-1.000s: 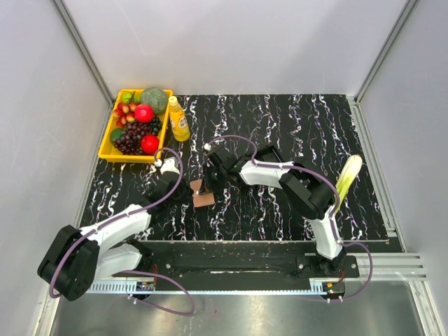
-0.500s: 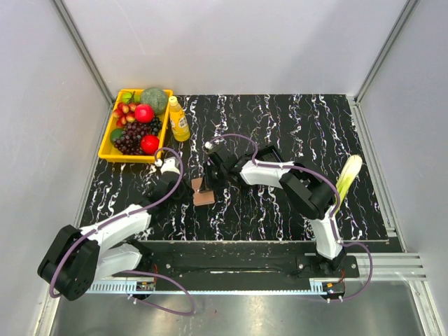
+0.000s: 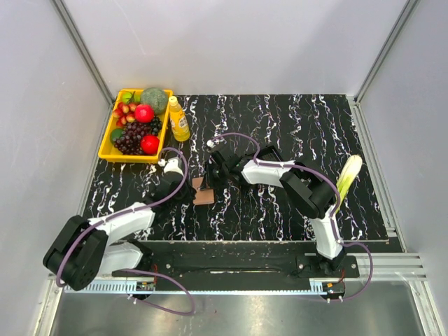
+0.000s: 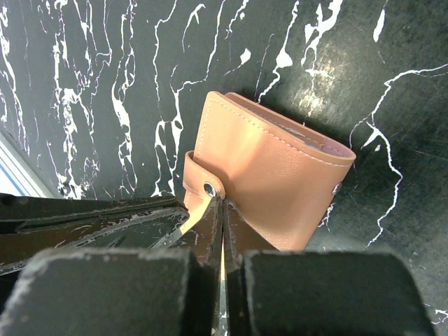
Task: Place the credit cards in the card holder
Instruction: Close the card holder at the center of the board.
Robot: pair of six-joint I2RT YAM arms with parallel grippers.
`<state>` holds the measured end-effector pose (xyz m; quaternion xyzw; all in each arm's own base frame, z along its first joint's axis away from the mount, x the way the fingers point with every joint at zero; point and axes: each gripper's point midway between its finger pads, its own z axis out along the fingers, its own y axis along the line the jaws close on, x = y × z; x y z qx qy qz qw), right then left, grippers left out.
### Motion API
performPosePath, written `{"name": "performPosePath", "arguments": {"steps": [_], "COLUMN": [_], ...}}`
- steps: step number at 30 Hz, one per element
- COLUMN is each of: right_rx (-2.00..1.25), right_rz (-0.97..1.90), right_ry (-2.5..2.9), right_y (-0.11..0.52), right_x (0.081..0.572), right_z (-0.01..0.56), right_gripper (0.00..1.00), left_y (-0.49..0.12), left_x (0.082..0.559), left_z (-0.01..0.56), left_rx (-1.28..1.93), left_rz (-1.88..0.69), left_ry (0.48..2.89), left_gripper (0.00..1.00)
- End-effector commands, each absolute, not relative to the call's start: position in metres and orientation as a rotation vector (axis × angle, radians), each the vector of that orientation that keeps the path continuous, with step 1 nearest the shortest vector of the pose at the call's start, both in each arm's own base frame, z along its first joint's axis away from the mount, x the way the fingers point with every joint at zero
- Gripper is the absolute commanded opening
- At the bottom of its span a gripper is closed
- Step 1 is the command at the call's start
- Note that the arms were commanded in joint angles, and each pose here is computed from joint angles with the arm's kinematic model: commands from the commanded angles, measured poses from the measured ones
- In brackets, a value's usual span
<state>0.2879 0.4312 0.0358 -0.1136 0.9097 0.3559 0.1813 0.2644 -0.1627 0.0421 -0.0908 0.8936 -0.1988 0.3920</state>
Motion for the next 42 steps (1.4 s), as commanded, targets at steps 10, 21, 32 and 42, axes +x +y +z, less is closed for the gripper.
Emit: {"name": "performPosePath", "arguments": {"steps": [10,21,32,42], "right_rx": [-0.304,-0.306,-0.286,-0.368], "right_rz": [1.013,1.005,0.960,1.050], "right_ry": [2.544,2.548,2.570,2.373], "right_y": [0.431,0.429,0.420,0.432], "right_x": [0.296,0.295,0.293,0.296], "right_z": [0.044,0.045,0.037,0.084], "right_gripper": [0.00,0.01,0.01,0.00], "left_y": [-0.182,-0.178,-0.178,-0.181], "left_x": [0.301,0.281,0.260,0.279], "left_z": [0.066,0.025,0.023,0.066], "left_rx": [-0.180,-0.236,-0.202,-0.175], "left_rz": [-0.540,-0.559,-0.624,-0.615], "left_ry": [2.171,2.261,2.264,2.176], "left_gripper": [0.00,0.00,0.00,0.00]}}
